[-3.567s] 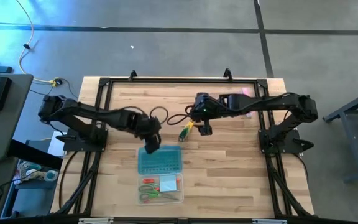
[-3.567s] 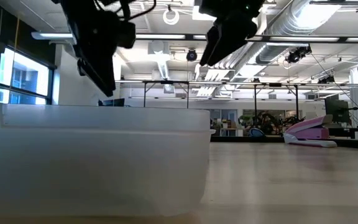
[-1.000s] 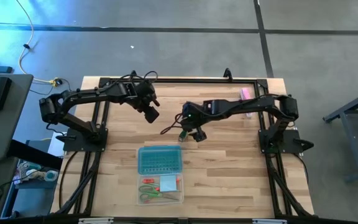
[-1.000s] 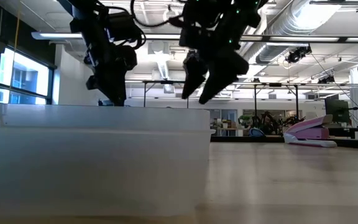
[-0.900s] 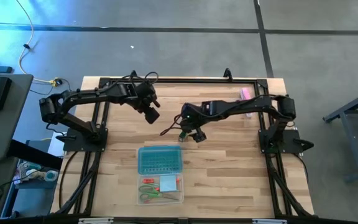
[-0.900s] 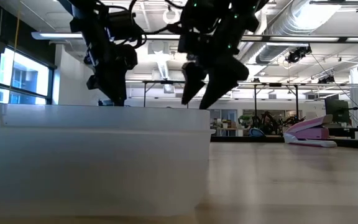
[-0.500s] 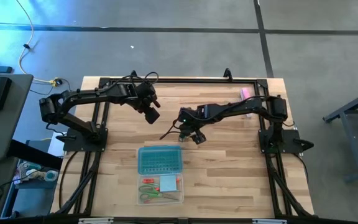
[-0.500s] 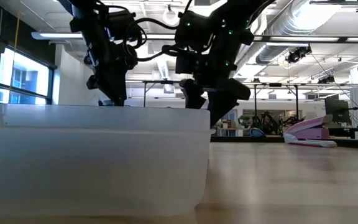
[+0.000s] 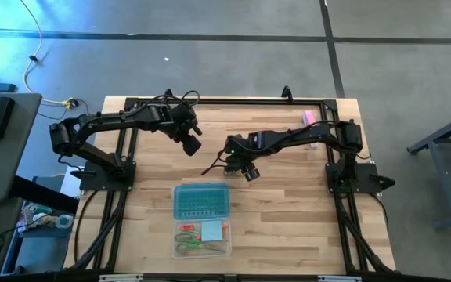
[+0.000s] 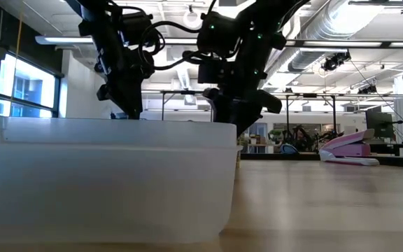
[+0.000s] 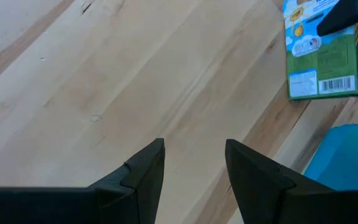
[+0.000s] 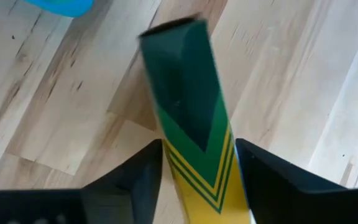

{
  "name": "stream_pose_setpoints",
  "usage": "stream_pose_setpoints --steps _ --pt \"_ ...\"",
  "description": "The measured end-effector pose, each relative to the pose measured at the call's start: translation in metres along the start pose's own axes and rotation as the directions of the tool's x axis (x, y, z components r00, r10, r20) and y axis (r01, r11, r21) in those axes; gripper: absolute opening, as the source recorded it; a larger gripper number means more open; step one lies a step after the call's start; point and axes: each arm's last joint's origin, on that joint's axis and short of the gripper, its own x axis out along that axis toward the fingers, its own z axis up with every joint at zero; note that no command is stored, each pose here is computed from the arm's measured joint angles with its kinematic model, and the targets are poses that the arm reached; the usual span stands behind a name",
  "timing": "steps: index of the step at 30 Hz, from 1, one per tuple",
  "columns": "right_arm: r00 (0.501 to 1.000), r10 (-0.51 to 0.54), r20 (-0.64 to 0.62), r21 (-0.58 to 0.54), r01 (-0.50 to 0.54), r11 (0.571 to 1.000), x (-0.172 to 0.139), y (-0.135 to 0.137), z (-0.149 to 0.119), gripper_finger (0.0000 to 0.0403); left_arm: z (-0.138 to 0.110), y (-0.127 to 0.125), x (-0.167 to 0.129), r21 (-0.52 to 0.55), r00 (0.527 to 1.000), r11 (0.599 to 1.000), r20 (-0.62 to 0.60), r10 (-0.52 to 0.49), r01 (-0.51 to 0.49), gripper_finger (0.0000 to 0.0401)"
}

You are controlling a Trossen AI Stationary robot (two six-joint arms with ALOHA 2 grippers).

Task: Pack school essentials
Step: Put the yellow crayon box into the supply box

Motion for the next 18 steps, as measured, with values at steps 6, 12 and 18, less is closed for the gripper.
stream_pose_setpoints --steps 6,12,18 --pt "1.0 0.019 -0.014 0.008 -0.019 1.0 0.0 0.001 -0.002 0.0154 0.0 0.0 0.0 0.0 1.0 1.0 -0.004 0.001 -0.001 0.0158" --pt "0.995 0.089 0.038 0.118 -0.093 0.989 -0.008 -0.001 -0.004 0.0139 -0.007 0.0 0.0 0.067 0.995 0.996 -0.091 -0.046 0.052 0.0158" --pt "0.99 0.099 0.096 0.24 -0.12 0.963 -0.022 -0.013 -0.01 0.0138 -0.015 -0.003 -0.004 0.125 0.98 0.984 -0.164 -0.109 0.13 0.0158"
